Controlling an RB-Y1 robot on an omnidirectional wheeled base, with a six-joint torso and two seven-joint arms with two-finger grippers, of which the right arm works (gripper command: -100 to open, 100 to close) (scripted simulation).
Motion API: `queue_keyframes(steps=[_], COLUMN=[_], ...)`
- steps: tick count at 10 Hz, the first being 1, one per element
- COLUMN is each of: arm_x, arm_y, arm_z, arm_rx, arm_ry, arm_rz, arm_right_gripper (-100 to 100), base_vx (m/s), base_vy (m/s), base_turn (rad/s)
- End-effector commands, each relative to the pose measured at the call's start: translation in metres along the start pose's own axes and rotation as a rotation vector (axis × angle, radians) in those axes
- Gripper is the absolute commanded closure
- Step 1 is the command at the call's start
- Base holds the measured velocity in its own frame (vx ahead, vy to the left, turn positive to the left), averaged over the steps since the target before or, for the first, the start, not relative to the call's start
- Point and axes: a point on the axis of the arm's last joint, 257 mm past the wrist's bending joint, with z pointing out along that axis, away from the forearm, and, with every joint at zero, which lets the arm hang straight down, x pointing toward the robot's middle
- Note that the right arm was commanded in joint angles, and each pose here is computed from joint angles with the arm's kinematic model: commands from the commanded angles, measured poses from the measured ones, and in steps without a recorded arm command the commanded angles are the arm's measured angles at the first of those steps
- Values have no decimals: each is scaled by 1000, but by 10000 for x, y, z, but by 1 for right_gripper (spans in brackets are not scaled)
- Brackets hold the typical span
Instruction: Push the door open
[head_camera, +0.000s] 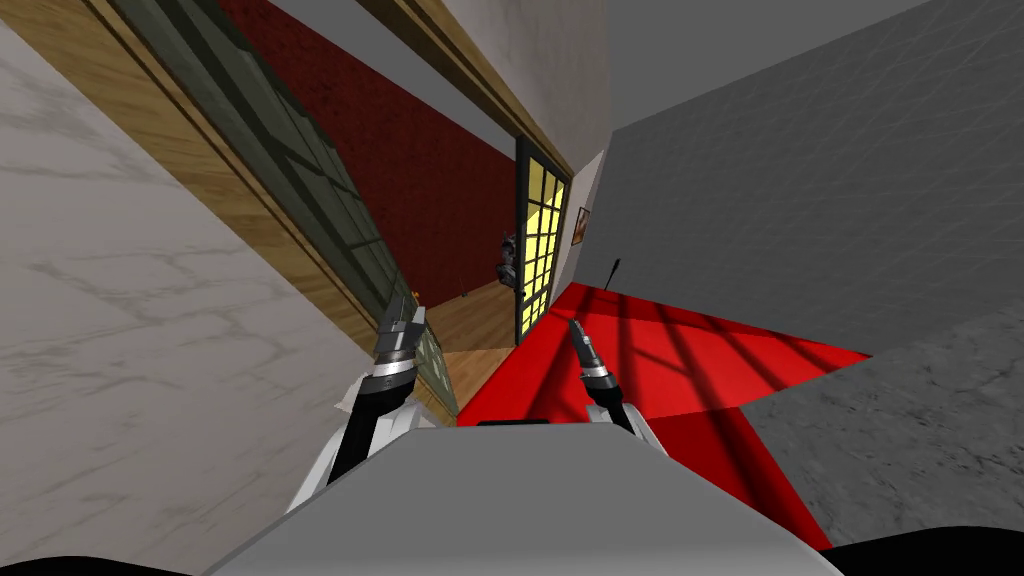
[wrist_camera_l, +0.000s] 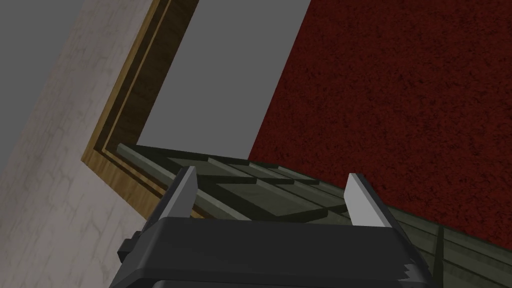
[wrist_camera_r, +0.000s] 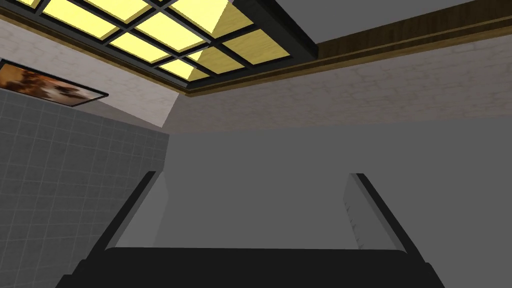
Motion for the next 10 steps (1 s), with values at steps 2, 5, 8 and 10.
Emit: queue_keyframes(steps=[2,5,8,10], arm_x=[155,309,466,586], arm_y=[-130,-265,-397,-492], arm_z=[-72,-166,-272,-357], arm_rx=[17,34,48,57], arm_ry=[38,81,126,160], arm_rz=[-70,-143,-215,-267], arm_right_gripper=[-100,-100,-100,-100], base_vx=[113,119,119,138], base_vy=[-68,-63,-66,-107], base_turn=[93,101,112,120])
